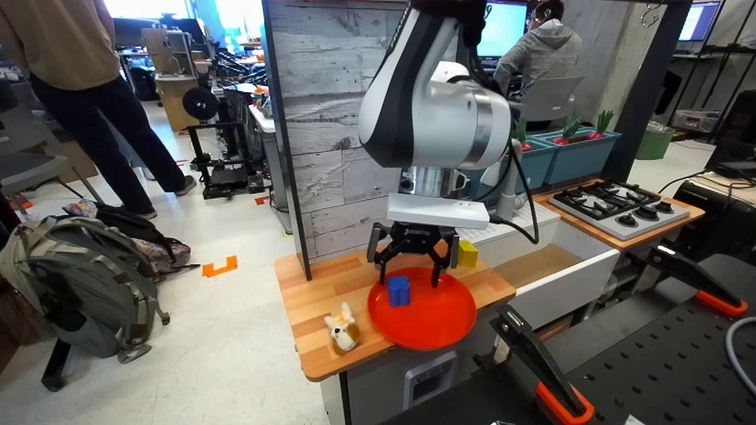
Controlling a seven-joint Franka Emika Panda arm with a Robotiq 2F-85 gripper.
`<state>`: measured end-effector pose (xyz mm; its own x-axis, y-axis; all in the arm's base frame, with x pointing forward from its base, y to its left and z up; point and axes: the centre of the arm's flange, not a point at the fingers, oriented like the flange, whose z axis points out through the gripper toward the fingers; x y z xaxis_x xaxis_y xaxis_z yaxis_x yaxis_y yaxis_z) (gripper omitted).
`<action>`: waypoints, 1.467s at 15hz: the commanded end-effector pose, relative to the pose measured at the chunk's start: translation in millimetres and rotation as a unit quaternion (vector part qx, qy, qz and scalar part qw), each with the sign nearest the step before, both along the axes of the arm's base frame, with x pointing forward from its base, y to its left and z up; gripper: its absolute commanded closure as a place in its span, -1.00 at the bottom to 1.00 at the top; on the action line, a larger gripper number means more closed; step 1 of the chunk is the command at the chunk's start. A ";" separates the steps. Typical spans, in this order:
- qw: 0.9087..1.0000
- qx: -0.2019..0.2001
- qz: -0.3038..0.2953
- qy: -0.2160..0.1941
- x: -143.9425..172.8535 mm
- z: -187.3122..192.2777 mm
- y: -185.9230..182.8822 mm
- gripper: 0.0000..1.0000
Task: Remove the blue block from the orange plate
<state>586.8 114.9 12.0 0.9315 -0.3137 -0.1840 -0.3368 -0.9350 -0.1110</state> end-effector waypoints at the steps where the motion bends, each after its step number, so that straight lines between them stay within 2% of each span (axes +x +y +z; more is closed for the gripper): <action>1: 1.000 -0.008 0.008 -0.005 14.0 -15.1 15.8 -0.47; 8: 1.000 -0.005 0.009 -0.014 19.1 -11.0 18.5 0.64; 12: 1.000 0.003 0.001 -0.019 22.4 16.8 14.1 0.68; 15: 1.000 0.010 -0.004 -0.029 25.5 55.9 7.3 0.68; 18: 0.998 0.014 -0.020 -0.051 41.3 85.8 -9.7 0.68; 22: 0.996 0.016 -0.055 -0.063 65.2 98.4 -44.2 0.68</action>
